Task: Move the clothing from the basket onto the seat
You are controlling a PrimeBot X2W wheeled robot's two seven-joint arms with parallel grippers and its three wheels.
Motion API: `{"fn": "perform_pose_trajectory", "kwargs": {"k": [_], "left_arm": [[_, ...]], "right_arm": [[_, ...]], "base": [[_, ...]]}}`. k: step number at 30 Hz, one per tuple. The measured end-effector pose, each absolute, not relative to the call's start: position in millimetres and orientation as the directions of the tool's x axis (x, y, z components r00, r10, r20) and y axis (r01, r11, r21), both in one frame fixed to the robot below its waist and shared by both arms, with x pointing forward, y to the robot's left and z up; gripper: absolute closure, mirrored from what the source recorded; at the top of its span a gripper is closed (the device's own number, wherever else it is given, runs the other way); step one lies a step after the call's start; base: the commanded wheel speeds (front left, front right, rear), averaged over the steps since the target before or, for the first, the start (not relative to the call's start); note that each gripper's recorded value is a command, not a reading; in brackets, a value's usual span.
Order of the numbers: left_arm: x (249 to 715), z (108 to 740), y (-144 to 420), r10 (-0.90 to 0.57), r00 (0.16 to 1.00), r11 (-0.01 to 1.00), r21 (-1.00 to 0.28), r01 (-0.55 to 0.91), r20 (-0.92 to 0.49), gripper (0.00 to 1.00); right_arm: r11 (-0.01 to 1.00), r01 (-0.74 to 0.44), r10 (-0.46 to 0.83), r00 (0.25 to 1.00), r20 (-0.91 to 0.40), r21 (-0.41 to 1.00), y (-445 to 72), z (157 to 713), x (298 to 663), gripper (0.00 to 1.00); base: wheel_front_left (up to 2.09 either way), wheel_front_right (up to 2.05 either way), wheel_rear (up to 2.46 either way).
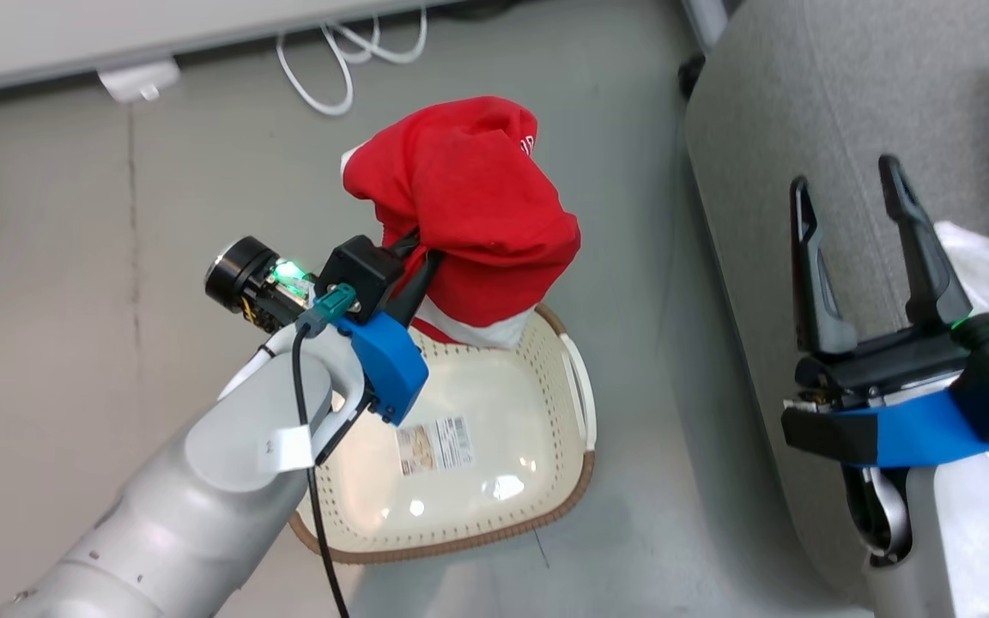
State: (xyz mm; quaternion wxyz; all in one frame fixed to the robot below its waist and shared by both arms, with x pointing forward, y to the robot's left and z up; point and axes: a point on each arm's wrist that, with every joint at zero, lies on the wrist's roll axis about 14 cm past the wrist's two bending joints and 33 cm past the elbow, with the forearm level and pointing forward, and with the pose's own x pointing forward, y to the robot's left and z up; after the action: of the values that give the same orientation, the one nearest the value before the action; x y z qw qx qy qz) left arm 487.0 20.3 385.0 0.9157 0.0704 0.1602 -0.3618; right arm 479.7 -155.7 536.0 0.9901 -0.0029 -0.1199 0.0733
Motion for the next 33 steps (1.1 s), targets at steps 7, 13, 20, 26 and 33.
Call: {"fn": "perform_pose_trajectory", "kwargs": {"k": [7,13,20,26,33], "left_arm": [[472.9,443.7,33.1,-0.605,0.771,0.784,0.016,0.62,-0.201,1.0],[449.5,471.5,42.2,-0.58,0.804,0.809,0.021,0.587,-0.129,1.0],[418.3,491.9,49.5,-0.555,0.829,0.83,0.014,0.557,-0.067,1.0],[406.4,499.5,56.2,-0.537,0.843,0.843,0.012,0.538,-0.039,1.0],[403.3,500.0,63.2,-0.525,0.85,0.85,0.018,0.526,-0.035,1.0]], "right_arm": [[0.988,-0.157,0.154,0.954,0.255,-0.011,-150.5,552.8,453.1,0.0],[0.986,-0.166,0.162,0.952,0.261,-0.005,-147.0,560.7,431.0,0.0],[0.984,-0.175,0.166,0.948,0.27,0.01,-144.6,567.5,405.3,0.0],[0.981,-0.192,0.182,0.947,0.265,0.013,-139.0,566.5,397.4,0.0],[0.977,-0.211,0.2,0.945,0.259,0.013,-132.1,564.3,397.5,0.0]], "base": [[0.0,0.0,0.0],[0.0,0.0,0.0],[0.0,0.0,0.0],[0.0,0.0,0.0],[0.0,0.0,0.0]]}}
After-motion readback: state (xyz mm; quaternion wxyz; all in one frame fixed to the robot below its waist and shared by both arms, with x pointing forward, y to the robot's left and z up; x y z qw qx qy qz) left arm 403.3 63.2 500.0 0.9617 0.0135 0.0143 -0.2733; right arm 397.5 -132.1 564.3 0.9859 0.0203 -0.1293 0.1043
